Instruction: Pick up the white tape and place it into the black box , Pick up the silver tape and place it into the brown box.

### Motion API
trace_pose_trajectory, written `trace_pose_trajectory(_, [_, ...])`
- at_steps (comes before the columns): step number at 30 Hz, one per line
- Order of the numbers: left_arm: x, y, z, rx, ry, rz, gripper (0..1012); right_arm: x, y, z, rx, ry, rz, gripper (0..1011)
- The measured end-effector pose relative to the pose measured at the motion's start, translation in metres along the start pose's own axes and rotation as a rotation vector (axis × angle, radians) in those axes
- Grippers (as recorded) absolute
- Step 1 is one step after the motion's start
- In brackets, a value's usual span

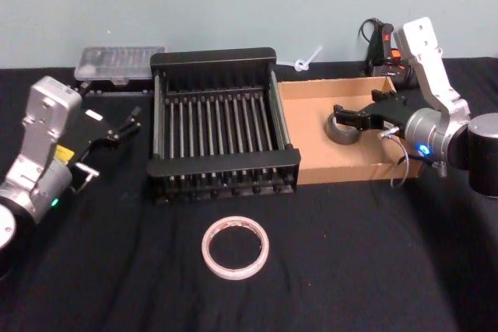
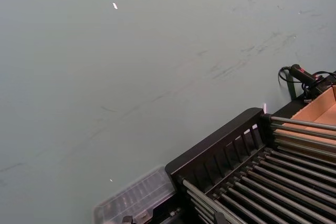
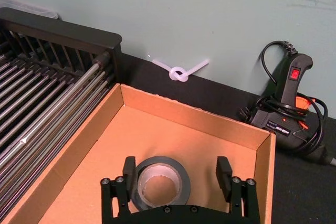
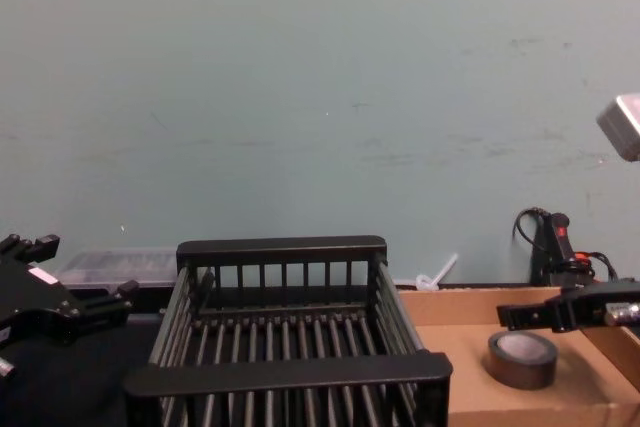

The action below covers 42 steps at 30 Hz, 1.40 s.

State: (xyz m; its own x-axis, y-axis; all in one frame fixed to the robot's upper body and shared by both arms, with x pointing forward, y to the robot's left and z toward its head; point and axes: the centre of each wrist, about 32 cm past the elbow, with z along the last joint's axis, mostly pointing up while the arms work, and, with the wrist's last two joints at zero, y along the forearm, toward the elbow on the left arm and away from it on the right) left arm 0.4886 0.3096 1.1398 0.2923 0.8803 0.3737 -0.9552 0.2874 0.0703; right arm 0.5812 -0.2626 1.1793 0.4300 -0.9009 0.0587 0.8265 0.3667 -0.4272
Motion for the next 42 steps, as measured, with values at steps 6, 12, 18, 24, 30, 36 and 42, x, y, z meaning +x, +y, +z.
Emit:
trace_pose_trajectory(6, [0.0, 0.0, 0.0, 0.0, 0.0, 0.0, 1001, 0.0, 0.0, 0.0, 0.0, 0.0, 0.0, 1002])
trace_pose_trajectory(12, [0.0, 0.0, 0.0, 0.0, 0.0, 0.0, 1001, 0.0, 0.0, 0.0, 0.0, 0.0, 0.0, 1002])
trace_pose_trajectory(18, [0.0, 0.0, 0.0, 0.0, 0.0, 0.0, 1001, 0.0002, -0.002, 0.0, 0.012, 0.002, 0.0, 1003])
trace_pose_trajectory(24, [0.0, 0.0, 0.0, 0.0, 0.0, 0.0, 1001, -0.0005, -0.01, 0.0, 0.046, -0.013, 0.012, 1002])
trace_pose_trajectory(30, [0.0, 0.0, 0.0, 0.0, 0.0, 0.0, 1001, -0.0036, -0.026, 0.0, 0.089, -0.041, 0.041, 1002])
trace_pose_trajectory(36, [0.0, 0.0, 0.0, 0.0, 0.0, 0.0, 1002, -0.0066, -0.047, -0.005, 0.13, -0.064, 0.075, 1002])
trace_pose_trajectory(42, [0.0, 0.0, 0.0, 0.0, 0.0, 0.0, 1001, -0.01, -0.066, -0.014, 0.154, -0.084, 0.107, 1002])
